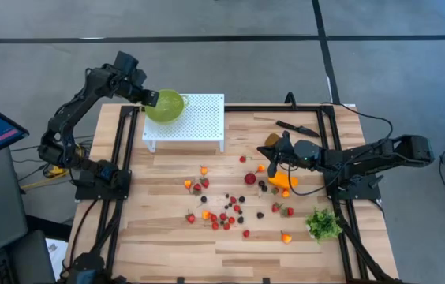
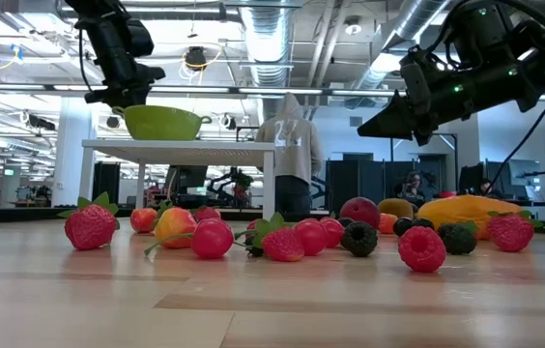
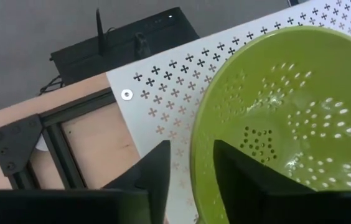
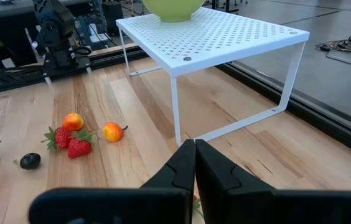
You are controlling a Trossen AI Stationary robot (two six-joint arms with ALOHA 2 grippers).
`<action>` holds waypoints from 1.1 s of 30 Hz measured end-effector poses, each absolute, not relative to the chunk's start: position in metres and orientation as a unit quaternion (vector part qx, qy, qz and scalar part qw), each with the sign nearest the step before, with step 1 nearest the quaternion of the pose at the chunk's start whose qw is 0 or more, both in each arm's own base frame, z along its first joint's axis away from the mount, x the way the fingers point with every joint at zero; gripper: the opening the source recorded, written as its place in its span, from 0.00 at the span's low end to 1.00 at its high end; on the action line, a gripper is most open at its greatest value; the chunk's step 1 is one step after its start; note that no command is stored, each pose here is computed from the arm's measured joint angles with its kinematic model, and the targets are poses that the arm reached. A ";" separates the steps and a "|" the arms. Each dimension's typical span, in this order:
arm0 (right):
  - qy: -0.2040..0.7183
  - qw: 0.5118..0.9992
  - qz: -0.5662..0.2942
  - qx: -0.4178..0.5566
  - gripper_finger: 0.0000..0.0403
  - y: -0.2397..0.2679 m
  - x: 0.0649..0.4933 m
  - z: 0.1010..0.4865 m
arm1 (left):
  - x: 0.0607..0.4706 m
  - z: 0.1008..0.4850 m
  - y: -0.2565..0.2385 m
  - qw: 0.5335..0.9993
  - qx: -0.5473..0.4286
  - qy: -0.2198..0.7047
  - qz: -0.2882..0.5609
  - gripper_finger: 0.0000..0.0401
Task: Pick & Place Fruit
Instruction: Put the peach into the green strainer bowl on the shelf
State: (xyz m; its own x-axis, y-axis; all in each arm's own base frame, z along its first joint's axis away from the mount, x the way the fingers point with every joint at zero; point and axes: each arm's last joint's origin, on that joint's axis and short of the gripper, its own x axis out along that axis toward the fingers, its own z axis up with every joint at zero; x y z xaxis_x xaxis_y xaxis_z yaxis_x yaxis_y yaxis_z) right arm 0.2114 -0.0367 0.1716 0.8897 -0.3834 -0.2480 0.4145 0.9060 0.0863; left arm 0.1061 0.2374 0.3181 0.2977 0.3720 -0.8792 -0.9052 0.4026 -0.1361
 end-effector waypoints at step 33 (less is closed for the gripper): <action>0.112 0.970 -0.206 0.069 0.01 -0.037 0.211 0.172 | 0.115 0.414 0.079 0.960 -0.157 0.207 0.107 0.39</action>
